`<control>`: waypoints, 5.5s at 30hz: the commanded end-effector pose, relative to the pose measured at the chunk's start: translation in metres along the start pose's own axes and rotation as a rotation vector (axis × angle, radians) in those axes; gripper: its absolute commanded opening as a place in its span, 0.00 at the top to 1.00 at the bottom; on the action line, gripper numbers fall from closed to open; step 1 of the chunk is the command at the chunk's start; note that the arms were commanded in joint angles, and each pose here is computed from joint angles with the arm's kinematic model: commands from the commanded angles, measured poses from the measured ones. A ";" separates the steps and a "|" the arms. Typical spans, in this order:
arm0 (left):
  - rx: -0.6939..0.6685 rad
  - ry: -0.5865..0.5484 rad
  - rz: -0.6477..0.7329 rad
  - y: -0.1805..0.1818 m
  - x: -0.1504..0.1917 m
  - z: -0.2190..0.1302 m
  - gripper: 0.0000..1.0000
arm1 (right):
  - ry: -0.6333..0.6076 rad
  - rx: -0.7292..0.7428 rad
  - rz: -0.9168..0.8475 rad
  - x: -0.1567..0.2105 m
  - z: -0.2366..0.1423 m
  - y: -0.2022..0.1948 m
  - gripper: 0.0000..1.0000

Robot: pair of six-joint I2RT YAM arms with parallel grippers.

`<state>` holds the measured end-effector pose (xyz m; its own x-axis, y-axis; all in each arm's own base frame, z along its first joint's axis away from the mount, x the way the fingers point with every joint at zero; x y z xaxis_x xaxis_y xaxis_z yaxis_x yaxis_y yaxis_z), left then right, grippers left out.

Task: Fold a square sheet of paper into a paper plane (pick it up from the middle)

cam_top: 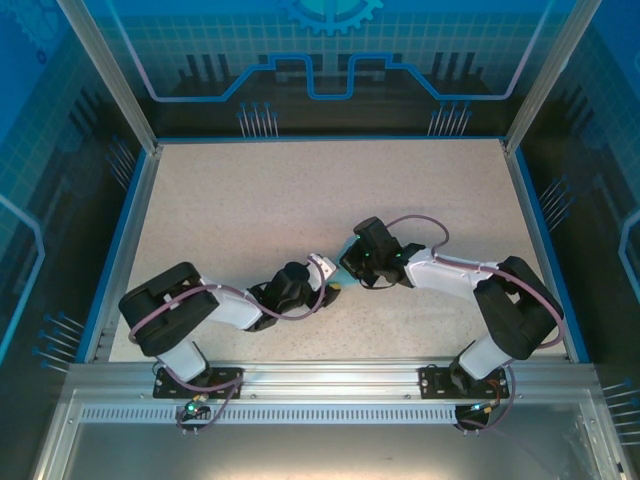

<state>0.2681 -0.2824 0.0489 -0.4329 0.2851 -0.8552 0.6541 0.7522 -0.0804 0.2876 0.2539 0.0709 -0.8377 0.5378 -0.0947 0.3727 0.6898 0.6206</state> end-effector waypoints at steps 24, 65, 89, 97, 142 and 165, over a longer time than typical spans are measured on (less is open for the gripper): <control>-0.015 -0.064 0.019 -0.005 -0.015 0.009 0.95 | 0.037 -0.046 -0.079 -0.017 -0.022 -0.010 0.53; 0.117 0.171 -0.837 -0.005 0.011 0.007 0.98 | 0.154 -0.122 -0.526 -0.014 0.013 -0.023 0.62; 0.109 0.289 -1.070 0.003 0.031 0.013 0.95 | 0.213 0.011 -0.546 -0.003 0.035 -0.039 0.52; 0.119 0.275 -1.055 0.002 0.020 0.005 0.75 | 0.215 0.151 -0.522 -0.004 0.040 -0.062 0.52; 0.069 0.281 -0.898 0.004 0.010 -0.001 0.83 | 0.261 0.442 -0.436 -0.006 0.047 -0.099 0.42; 0.058 0.281 -0.939 0.005 0.004 -0.006 0.81 | 0.256 0.591 -0.444 -0.008 0.049 -0.122 0.45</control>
<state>0.2641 -0.2720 0.0321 -0.9263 -0.2691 -0.2637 -0.0166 0.7284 -0.6850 0.3082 0.2441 0.0208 -0.9854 0.0601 -0.1596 0.0054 0.9464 0.3228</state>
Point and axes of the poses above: each hand's point on the last joint's axis, 136 mm out from that joint toward the fingers, its own z axis out along the fingers, its own y axis along the line the jaws close on, x = y × z, the point moved 1 cm from there along -z, back along the fingers, and after that the axes turned 7 degrees about -z, right-handed, at the moved point
